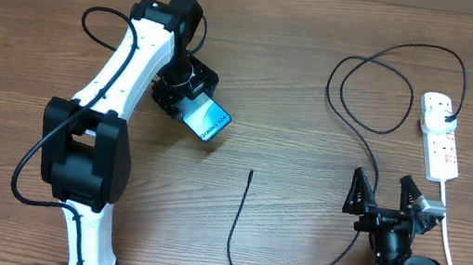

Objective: Plug charger to phone and switch on socket
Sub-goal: 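Rotate the held phone screen-up and move it toward center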

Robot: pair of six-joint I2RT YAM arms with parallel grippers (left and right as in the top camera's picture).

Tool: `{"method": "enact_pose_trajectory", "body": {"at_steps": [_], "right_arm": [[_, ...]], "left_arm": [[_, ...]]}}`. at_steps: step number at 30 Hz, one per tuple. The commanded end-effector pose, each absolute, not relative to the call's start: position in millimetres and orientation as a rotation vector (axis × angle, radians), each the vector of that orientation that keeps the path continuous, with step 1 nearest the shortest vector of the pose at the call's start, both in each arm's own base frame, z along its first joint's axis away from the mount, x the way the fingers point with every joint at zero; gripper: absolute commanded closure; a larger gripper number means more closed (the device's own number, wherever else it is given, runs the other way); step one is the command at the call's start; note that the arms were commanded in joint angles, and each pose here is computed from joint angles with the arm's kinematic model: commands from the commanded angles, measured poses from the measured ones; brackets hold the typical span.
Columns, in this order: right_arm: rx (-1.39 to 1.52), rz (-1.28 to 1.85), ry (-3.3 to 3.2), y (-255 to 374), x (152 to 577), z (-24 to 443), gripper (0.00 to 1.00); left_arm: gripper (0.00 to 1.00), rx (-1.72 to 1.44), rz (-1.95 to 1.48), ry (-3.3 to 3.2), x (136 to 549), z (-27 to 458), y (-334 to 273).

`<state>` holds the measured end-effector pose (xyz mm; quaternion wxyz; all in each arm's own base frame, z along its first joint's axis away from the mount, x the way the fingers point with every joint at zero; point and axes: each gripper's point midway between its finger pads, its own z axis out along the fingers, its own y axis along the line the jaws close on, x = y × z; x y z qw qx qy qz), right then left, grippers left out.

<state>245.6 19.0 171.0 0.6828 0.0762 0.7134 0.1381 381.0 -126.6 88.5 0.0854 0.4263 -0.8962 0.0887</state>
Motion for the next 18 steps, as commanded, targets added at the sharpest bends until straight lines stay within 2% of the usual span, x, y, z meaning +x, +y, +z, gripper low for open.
{"method": "enact_pose_trajectory", "body": {"at_steps": [1, 18], "right_arm": [[0.171, 0.299, 1.594, 18.0, 245.8, 169.6, 0.00], [0.171, 0.300, 1.593, 18.1, 245.8, 169.8, 0.00]], "left_arm": [[0.96, 1.289, 0.320, -2.721, 386.8, 111.9, -130.2], [0.96, 1.287, 0.301, -2.707, 382.2, 111.8, -129.1]]}}
